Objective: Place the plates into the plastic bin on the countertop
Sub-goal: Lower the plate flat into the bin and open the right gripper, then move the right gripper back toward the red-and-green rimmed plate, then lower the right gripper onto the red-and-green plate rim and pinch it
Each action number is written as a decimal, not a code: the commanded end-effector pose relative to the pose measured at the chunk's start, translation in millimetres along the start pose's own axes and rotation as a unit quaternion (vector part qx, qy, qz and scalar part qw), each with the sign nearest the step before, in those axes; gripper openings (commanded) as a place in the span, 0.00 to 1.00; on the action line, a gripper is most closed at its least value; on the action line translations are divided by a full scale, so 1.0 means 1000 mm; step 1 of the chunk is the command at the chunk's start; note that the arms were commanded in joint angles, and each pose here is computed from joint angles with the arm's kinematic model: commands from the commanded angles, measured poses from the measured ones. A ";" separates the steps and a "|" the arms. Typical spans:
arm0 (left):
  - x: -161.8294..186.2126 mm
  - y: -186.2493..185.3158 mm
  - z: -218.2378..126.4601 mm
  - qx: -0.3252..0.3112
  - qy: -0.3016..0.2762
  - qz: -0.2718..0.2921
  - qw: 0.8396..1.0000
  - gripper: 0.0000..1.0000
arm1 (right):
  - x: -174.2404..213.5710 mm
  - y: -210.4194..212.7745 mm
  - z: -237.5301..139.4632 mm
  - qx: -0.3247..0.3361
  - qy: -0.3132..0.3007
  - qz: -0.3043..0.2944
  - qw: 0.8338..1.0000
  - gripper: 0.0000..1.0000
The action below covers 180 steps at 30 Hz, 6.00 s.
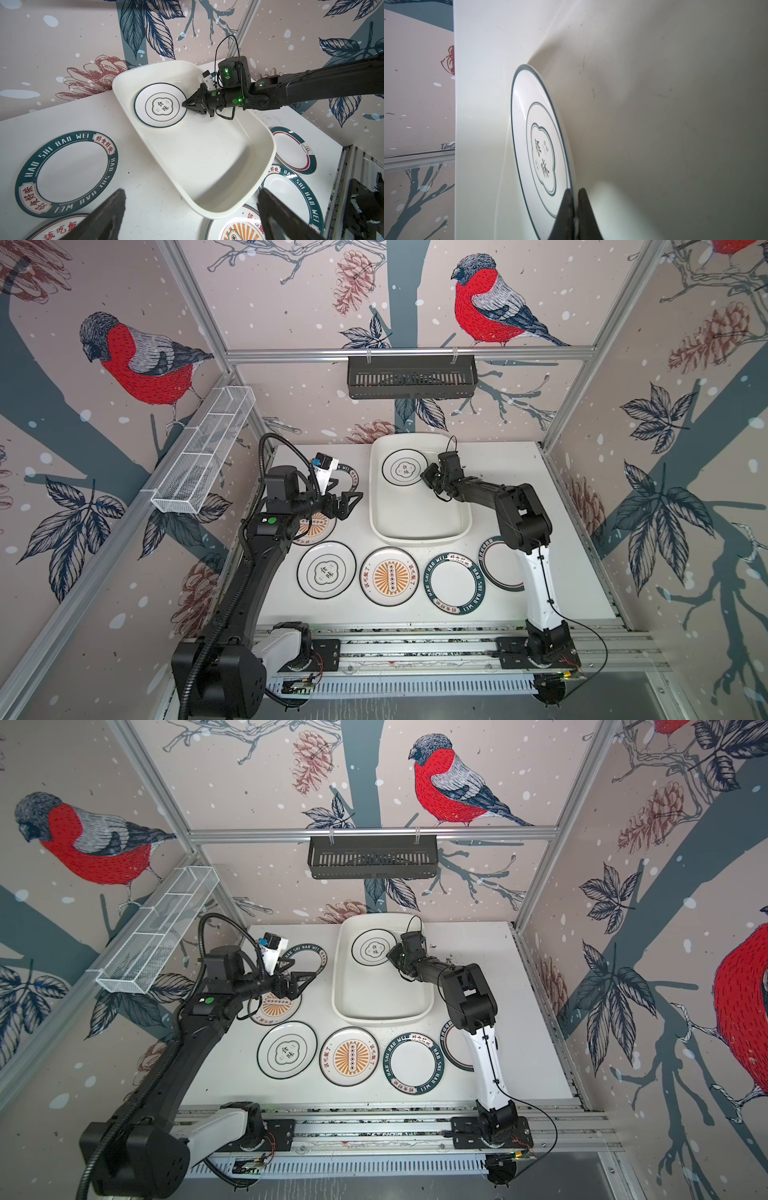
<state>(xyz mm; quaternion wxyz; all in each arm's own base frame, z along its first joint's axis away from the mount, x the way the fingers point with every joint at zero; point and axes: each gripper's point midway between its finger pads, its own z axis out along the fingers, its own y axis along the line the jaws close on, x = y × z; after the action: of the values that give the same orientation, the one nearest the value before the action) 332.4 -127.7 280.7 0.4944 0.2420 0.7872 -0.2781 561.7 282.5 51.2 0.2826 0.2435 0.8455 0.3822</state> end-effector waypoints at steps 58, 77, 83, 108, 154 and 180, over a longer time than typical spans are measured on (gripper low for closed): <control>-0.008 -0.001 0.000 -0.001 -0.012 0.025 1.000 0.98 | -0.007 0.032 -0.060 0.037 -0.026 -0.054 0.998 0.48; 0.001 -0.003 -0.001 0.004 0.016 0.054 0.998 0.96 | 0.004 0.005 -0.251 0.023 -0.065 -0.094 0.993 0.47; -0.006 -0.009 0.000 0.018 0.013 0.058 0.998 0.97 | 0.002 -0.064 -0.332 0.085 -0.119 -0.046 0.988 0.50; 0.005 -0.041 0.035 0.091 0.032 0.080 0.992 0.97 | 0.105 -0.208 -0.405 0.313 0.043 0.149 0.937 0.66; -0.001 -0.040 0.044 0.097 0.021 0.070 0.993 0.97 | 0.129 -0.231 -0.365 0.236 0.036 0.212 0.948 0.51; 0.000 -0.037 0.046 0.086 0.016 0.073 0.994 0.97 | 0.117 -0.250 -0.348 0.179 -0.048 0.235 0.954 0.41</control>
<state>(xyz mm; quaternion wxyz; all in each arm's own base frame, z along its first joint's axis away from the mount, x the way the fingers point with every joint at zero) 334.4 -183.7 263.0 0.4591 0.3372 0.7621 -0.3076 206.4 34.5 24.6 0.1917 0.4768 0.8100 0.2825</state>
